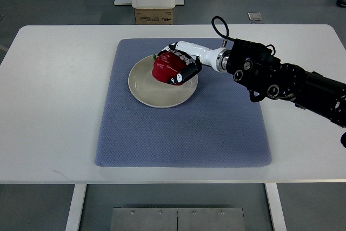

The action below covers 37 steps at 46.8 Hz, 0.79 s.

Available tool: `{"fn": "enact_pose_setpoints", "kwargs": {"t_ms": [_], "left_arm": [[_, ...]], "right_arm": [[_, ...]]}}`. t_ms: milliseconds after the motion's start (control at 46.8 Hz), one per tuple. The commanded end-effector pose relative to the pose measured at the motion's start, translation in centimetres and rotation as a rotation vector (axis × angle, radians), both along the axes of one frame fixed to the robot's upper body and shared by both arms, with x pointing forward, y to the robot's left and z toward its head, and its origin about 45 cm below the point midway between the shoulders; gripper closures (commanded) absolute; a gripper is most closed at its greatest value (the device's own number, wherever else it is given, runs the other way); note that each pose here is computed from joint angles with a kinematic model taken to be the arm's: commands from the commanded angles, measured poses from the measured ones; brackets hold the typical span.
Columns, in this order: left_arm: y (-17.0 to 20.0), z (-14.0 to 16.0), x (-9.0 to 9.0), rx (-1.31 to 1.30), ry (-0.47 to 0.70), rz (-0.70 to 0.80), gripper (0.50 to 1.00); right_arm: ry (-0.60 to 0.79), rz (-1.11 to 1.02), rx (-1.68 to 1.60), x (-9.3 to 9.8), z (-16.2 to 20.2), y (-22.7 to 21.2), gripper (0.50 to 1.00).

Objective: Place red pepper on plate with right hand
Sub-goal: 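Lift the pepper and carry it with the right hand onto the plate, then lower the pepper onto the plate and open the right hand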

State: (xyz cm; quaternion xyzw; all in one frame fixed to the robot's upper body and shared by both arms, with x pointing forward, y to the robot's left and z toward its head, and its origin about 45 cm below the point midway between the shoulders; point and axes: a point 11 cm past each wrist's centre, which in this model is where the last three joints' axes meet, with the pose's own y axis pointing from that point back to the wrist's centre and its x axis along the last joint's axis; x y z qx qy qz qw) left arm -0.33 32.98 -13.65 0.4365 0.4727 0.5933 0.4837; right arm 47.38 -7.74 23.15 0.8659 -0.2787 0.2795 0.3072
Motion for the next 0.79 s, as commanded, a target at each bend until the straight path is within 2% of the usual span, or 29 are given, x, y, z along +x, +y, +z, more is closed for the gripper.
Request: {"fn": "enact_pose_setpoints", "kwargs": {"t_ms": [0,342,427,556,641,705,769], "left_arm": [[0.0,0.0,0.0,0.000,0.000,0.000,0.500],[0.0,0.0,0.0,0.000,0.000,0.000,0.500],[0.0,0.0,0.0,0.000,0.000,0.000,0.500],[0.0,0.0,0.0,0.000,0.000,0.000,0.500],[0.0,0.0,0.0,0.000,0.000,0.000,0.500],[0.0,0.0,0.0,0.000,0.000,0.000,0.500],[0.0,0.0,0.0,0.000,0.000,0.000,0.500]], "right_arm": [[0.005,-0.004,-0.002,-0.1,-0.3,-0.1,1.000],[0.024,-0.008,-0.002,-0.4,-1.2,-0.3,1.000],[0.021,-0.009,-0.002,-0.4,-1.1,-0.4,0.907],[0.027,-0.011,0.001,-0.5,-1.4,-0.4,0.802],[0.027,-0.010,0.002,-0.5,-1.4,-0.4,0.691],[0.032,-0.009,0.004,-0.6,-1.6,-0.4,0.645],[0.033,-0.010,0.007,-0.6,-1.6,-0.4,0.572]]}}
